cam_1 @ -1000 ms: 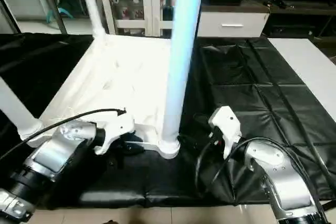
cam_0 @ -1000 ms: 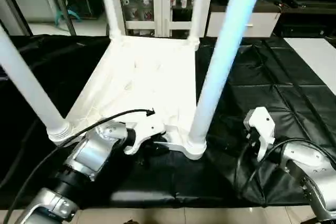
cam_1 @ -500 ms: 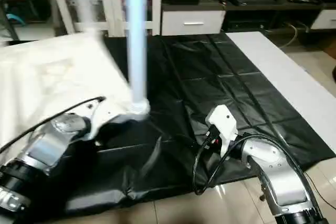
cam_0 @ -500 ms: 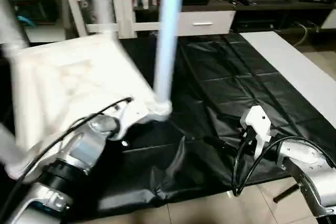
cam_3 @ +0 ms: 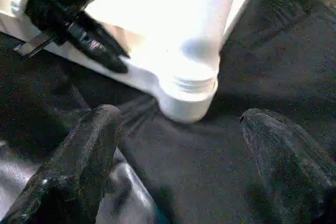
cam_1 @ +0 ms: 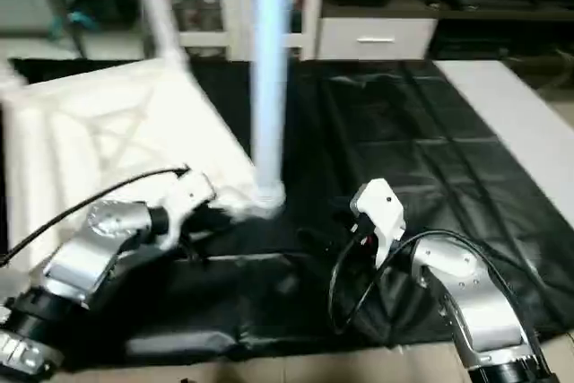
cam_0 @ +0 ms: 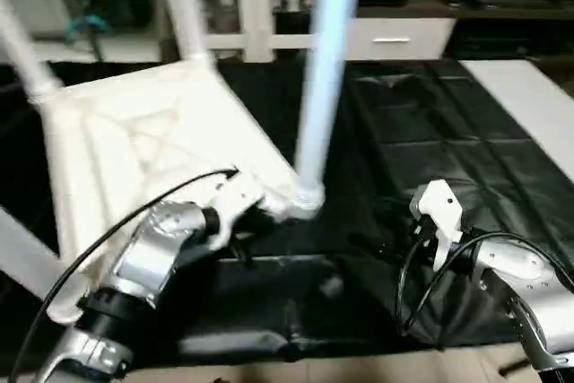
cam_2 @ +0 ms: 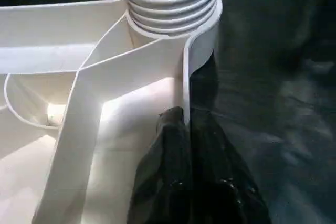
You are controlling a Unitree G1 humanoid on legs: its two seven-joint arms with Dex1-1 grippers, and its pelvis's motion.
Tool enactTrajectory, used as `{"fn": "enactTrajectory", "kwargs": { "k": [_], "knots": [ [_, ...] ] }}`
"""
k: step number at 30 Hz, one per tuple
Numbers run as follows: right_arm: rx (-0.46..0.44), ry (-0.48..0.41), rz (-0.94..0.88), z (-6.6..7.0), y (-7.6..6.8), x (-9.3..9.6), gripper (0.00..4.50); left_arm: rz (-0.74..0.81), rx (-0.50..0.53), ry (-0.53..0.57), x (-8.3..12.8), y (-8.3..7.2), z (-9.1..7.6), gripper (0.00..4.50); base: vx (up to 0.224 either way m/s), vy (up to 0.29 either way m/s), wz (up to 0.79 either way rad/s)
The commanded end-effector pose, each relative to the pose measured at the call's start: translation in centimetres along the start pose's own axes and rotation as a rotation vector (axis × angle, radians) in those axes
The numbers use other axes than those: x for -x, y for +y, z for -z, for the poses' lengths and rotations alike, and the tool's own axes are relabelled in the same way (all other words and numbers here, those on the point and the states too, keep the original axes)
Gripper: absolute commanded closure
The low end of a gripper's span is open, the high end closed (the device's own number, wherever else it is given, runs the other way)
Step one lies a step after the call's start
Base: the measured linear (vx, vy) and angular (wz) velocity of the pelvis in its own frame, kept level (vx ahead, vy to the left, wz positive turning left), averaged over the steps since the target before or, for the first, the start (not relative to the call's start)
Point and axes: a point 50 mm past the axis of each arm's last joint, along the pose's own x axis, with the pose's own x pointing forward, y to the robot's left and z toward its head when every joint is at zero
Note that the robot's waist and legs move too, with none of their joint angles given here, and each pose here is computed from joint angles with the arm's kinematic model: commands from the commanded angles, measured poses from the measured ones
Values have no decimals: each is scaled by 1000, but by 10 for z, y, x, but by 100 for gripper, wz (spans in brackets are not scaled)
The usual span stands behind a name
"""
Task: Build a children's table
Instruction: Rotate leg to tighten
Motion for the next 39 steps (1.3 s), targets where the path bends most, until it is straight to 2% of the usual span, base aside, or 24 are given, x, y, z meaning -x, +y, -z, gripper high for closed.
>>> {"fn": "enactTrajectory", "kwargs": {
  "k": [1, 7, 11, 17, 19, 22, 28, 34, 39],
  "knots": [
    [15, -6, 5, -2, -2, 2, 54, 145, 3, 36, -15, -25, 11, 444, 0, 0, 0],
    [25, 2, -2, -2, -3, 4, 54, 198, -83, 94, -21, -33, 18, 444, 0, 0, 0],
    [30, 4, -6, -3, -5, 5, 54, 191, -110, 68, -27, -34, 12, 444, 0, 0, 0],
    [33, 4, -8, -5, -6, 5, 54, 198, -116, 25, -29, -31, 2, 444, 0, 0, 0],
    [33, 3, -12, -5, -7, 5, 54, 194, -108, 22, -27, -28, 2, 404, 0, 0, 0],
    [35, 2, -20, -5, -7, 4, 54, 161, -157, 59, -25, -22, 6, 393, 0, 0, 0],
    [37, 1, -22, -6, -7, 3, 54, 181, -146, 92, -22, -19, 12, 393, 0, 0, 0],
    [36, 0, -22, -6, -7, 3, 54, 174, -128, 92, -23, -16, 12, 441, 0, 0, 0],
    [35, 4, -15, -6, -10, 6, 54, 289, -119, 229, -22, -24, 29, 447, 0, 0, 0]
  ]
}}
